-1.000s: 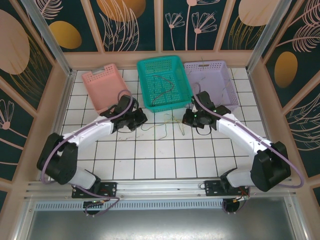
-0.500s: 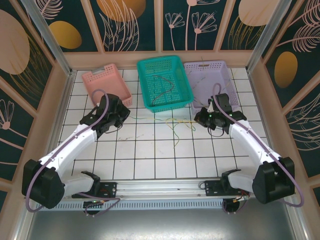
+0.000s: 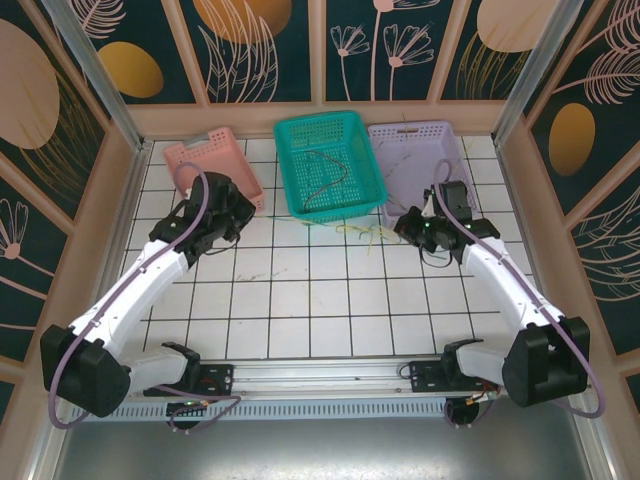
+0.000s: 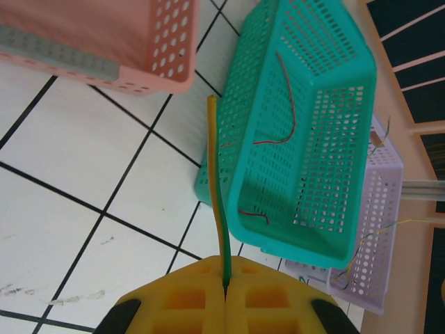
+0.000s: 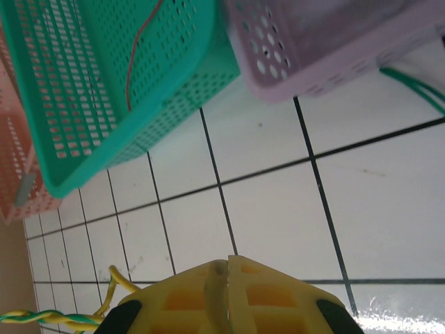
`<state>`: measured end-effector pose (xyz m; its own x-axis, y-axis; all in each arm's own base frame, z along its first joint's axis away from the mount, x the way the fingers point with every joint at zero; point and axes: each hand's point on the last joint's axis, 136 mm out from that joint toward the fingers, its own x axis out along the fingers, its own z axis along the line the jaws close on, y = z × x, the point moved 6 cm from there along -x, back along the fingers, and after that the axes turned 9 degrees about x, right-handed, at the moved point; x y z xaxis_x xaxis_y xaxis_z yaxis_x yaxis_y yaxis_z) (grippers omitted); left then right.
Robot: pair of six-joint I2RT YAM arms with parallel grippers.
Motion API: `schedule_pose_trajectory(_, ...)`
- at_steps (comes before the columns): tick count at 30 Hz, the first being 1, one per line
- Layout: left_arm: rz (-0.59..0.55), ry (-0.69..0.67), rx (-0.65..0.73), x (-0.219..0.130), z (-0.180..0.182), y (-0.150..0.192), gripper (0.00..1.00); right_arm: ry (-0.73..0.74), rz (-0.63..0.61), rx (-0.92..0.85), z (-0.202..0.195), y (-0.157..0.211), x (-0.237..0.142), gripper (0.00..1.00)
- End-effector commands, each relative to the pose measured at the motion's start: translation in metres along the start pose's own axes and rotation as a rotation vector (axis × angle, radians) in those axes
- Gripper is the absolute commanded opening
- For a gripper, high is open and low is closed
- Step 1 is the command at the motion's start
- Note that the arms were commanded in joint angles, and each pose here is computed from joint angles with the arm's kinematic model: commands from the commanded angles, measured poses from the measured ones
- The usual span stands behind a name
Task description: Untangle the cables
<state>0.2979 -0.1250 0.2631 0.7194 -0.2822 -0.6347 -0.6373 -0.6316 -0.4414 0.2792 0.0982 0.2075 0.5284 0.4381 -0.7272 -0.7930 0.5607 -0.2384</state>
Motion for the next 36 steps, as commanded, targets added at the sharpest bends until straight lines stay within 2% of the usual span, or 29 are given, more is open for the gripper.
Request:
schedule_pose_trajectory(1, -0.287, -0.261, 0.031, -0.026, 0.038, -0.049, 0.00, 0.286, -0.150, 0.074, -0.055, -0.025, -0.007, 0.00)
schedule_pose_trajectory(4, -0.243, -0.169, 0.009, -0.018, 0.032, -0.041, 0.00, 0.127, -0.081, 0.003, -0.029, -0.018, 0.004, 0.00)
schedule_pose_trajectory(6, -0.189, -0.074, -0.010, -0.007, 0.026, -0.033, 0.00, 0.084, -0.014, -0.065, -0.013, -0.006, 0.014, 0.00)
schedule_pose_trajectory(9, -0.125, 0.038, -0.021, 0.001, 0.013, -0.025, 0.00, 0.147, 0.090, -0.100, -0.013, 0.016, 0.034, 0.00)
schedule_pose_trajectory(11, -0.082, 0.135, -0.003, 0.009, 0.008, -0.014, 0.00, 0.193, 0.135, -0.055, -0.028, 0.026, 0.045, 0.00)
schedule_pose_trajectory(14, 0.001, 0.267, 0.028, 0.018, -0.004, 0.003, 0.00, 0.183, 0.203, 0.020, -0.043, 0.041, 0.059, 0.00)
schedule_pose_trajectory(15, 0.036, 0.311, 0.047, 0.022, -0.008, 0.009, 0.00, 0.166, 0.227, 0.036, -0.043, 0.044, 0.063, 0.05)
schedule_pose_trajectory(17, 0.071, 0.351, 0.097, 0.025, -0.013, 0.019, 0.00, 0.160, 0.253, 0.057, -0.043, 0.048, 0.066, 0.21)
schedule_pose_trajectory(20, 0.093, 0.424, 0.193, 0.026, -0.021, 0.030, 0.00, 0.143, 0.227, 0.058, -0.037, 0.045, 0.060, 0.42)
schedule_pose_trajectory(22, 0.098, 0.446, 0.239, 0.027, -0.021, 0.034, 0.00, 0.128, 0.198, 0.052, -0.031, 0.041, 0.053, 0.49)
schedule_pose_trajectory(28, 0.100, 0.537, 0.329, 0.022, -0.030, 0.037, 0.00, 0.079, 0.185, 0.118, -0.020, 0.038, 0.045, 0.52)
schedule_pose_trajectory(31, 0.108, 0.552, 0.413, 0.016, -0.035, 0.037, 0.00, -0.006, 0.146, 0.238, -0.002, 0.030, 0.033, 0.52)
schedule_pose_trajectory(34, 0.131, 0.567, 0.476, 0.014, -0.037, 0.040, 0.00, -0.091, 0.072, 0.417, 0.018, 0.018, 0.012, 0.53)
schedule_pose_trajectory(36, 0.136, 0.590, 0.493, 0.012, -0.038, 0.042, 0.00, -0.110, 0.066, 0.561, 0.021, 0.016, 0.008, 0.54)
